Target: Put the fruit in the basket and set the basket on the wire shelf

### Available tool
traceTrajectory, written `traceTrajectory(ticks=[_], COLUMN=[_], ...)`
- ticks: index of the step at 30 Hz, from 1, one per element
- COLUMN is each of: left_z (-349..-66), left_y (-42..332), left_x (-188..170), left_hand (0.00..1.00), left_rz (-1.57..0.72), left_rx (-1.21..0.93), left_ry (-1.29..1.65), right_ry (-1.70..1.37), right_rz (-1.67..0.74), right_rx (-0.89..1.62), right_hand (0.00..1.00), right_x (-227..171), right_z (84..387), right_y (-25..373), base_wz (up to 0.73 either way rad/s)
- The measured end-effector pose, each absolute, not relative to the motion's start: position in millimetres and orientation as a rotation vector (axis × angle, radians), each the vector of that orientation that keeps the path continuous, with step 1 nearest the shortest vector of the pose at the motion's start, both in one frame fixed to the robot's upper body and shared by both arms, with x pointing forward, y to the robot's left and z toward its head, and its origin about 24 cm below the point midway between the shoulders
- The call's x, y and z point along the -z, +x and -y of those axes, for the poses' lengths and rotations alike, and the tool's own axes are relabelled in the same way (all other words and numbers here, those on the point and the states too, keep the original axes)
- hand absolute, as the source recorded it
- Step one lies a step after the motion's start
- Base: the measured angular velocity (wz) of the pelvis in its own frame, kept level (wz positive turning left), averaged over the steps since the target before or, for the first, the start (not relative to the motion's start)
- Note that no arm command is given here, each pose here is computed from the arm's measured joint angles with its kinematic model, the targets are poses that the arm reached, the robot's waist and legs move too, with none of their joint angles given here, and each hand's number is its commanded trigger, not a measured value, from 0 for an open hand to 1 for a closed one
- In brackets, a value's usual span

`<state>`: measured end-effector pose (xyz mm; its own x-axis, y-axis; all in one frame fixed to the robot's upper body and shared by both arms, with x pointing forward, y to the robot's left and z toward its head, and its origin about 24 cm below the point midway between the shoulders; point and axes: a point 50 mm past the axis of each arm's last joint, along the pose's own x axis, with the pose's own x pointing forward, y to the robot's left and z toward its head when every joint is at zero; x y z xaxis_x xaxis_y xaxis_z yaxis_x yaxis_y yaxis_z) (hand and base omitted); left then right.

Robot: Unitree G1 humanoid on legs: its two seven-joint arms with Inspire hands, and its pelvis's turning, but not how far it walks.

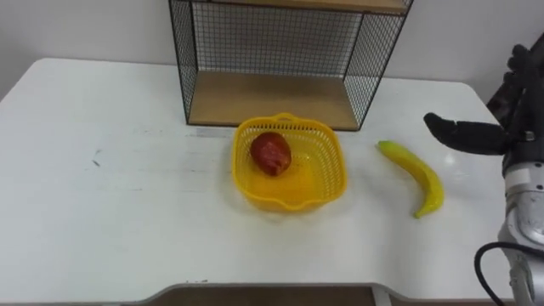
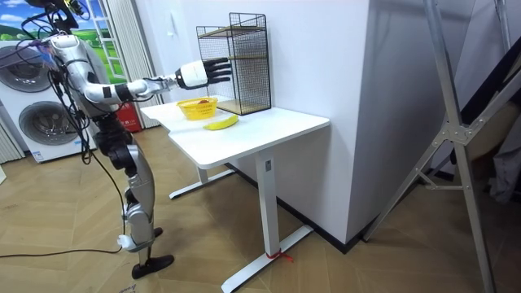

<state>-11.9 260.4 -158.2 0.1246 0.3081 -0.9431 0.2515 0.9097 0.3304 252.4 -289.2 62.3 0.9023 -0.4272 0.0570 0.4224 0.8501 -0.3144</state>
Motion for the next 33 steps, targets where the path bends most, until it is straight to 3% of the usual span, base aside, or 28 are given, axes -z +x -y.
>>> traceTrajectory(ticks=[11,33], left_z=[-261.6,-267.0], left_y=[-12.9,-13.3], left_x=[157.8,155.8], left_hand=[0.0,0.0], left_rz=[-1.498,-1.512], left_rx=[-0.056,-0.087], left_ry=[0.473,0.464], right_ry=[-0.306,-0.329], right_rz=[-0.207,-0.367], right_rx=[0.458,0.301], right_hand=[0.0,0.0], right_x=[-27.9,-13.0], right_z=[301.2,309.5], right_y=[250.4,265.2], base_wz=[0.0,0.01])
